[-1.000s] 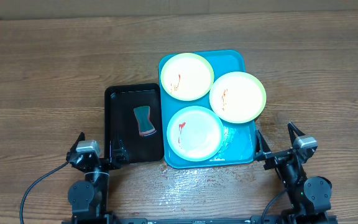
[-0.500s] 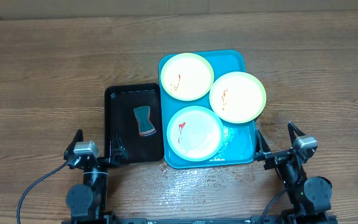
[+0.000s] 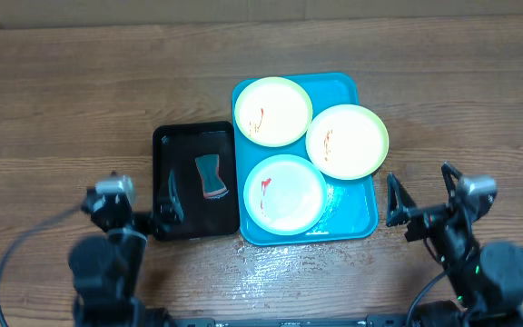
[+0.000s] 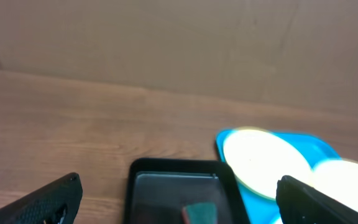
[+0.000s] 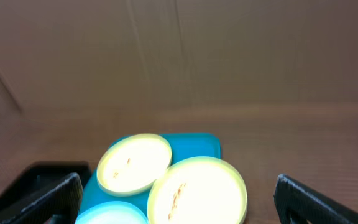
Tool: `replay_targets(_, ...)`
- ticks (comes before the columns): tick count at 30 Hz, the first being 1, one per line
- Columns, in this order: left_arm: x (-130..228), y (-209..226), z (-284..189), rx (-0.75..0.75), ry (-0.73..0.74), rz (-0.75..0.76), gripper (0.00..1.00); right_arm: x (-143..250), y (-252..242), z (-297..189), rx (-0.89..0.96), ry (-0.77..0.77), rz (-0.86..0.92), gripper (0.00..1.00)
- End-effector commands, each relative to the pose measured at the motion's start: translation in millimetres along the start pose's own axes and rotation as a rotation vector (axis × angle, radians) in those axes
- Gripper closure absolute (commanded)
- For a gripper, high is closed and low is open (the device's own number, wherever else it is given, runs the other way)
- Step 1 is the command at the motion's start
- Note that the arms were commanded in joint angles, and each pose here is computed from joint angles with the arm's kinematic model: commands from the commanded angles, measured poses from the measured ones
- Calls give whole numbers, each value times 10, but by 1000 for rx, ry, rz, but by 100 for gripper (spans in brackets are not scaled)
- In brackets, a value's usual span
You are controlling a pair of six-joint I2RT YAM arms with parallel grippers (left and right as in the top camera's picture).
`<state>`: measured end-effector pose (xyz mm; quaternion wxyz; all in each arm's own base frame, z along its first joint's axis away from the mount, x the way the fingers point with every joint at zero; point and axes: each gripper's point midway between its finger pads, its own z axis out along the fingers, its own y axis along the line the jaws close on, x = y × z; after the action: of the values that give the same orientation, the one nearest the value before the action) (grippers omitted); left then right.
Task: Clean dirty plates on tray and stack at the side
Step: 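Reach the left gripper to the sponge and the right gripper to the white plate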
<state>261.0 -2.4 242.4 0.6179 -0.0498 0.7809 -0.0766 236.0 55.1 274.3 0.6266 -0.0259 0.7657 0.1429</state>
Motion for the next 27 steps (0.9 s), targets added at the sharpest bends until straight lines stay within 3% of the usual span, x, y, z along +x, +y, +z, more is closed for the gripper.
replay_targets(1, -305, -199, 119, 86, 111, -26, 0, -244, 33, 67, 16, 84, 4, 0)
replay_targets(7, -552, -414, 329, 155, 442, -115, 0, -339, 51, 217, 58, 373, 33, 0)
replay_targets(12, -641, -429, 442, 126, 671, -162, 0, -355, 157, 399, 23, 533, 91, 0)
replay_targets(20, -341, -460, 497, 126, 882, -264, 0, -32, 475, 644, -164, 709, 220, 0)
replay_targets(25, 153, -366, 483, 29, 1067, -232, 28, 465, 387, 720, -102, 894, 305, 0)
replay_targets(27, 375, -270, 523, -90, 1117, -191, 30, 666, 382, 731, -89, 957, 323, 1)
